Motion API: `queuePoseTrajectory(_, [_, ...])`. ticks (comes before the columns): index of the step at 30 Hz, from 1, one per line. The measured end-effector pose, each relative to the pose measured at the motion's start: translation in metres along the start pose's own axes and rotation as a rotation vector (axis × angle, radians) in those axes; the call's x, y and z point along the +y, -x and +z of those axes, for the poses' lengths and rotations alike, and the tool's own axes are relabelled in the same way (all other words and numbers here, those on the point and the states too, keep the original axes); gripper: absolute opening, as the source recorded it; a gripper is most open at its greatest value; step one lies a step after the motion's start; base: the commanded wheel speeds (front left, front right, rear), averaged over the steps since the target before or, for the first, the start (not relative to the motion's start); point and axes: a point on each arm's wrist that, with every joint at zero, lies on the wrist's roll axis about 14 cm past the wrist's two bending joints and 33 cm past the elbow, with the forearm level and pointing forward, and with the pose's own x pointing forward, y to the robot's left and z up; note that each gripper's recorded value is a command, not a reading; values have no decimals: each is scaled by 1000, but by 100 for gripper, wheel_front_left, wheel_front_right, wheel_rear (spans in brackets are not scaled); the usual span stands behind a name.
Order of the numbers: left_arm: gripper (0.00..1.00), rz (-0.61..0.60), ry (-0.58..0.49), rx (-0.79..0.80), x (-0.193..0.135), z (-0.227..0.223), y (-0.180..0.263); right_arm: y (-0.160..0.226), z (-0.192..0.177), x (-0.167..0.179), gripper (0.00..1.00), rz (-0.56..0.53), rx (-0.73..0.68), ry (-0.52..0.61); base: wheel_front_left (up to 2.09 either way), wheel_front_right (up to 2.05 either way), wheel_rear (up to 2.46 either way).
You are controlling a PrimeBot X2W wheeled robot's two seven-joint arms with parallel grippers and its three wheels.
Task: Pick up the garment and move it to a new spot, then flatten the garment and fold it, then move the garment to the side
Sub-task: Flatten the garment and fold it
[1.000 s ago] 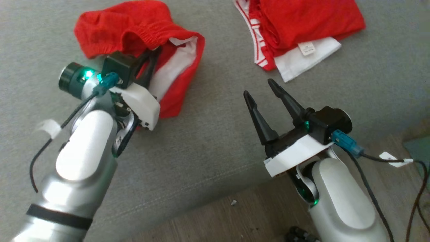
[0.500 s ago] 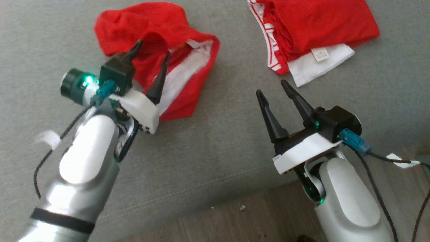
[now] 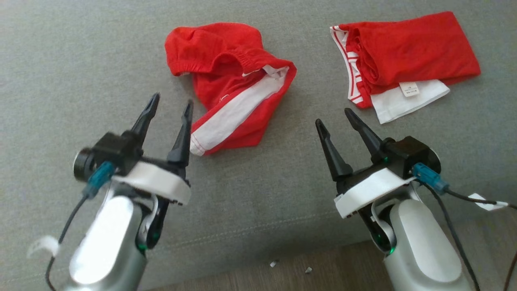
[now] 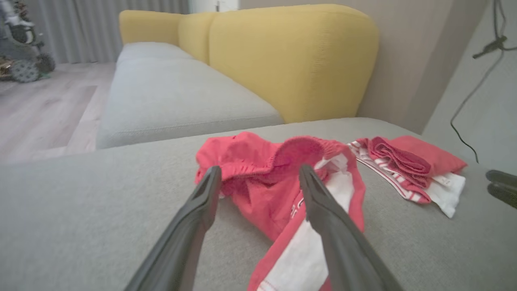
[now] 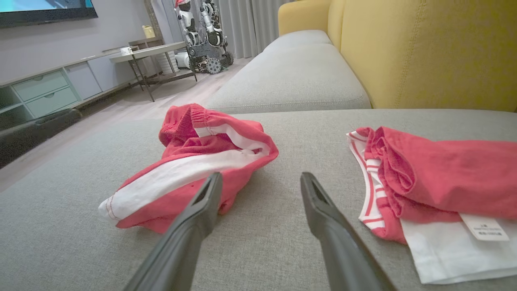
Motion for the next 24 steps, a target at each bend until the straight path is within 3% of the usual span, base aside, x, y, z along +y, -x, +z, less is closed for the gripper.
queuePoseTrajectory(6, [100,72,65,7,1,-8,14,-1,5,0,100,1,-16,8,0,0,0])
queuePoseTrajectory(12, [100,69,73,10,-3,-10,16,0,7,0,100,0,-17,8,0,0,0])
queuePoseTrajectory(24, [100,-151,39,15,-48,-11,-24,5,-3,-13,100,-39,10,-2,0,0,0])
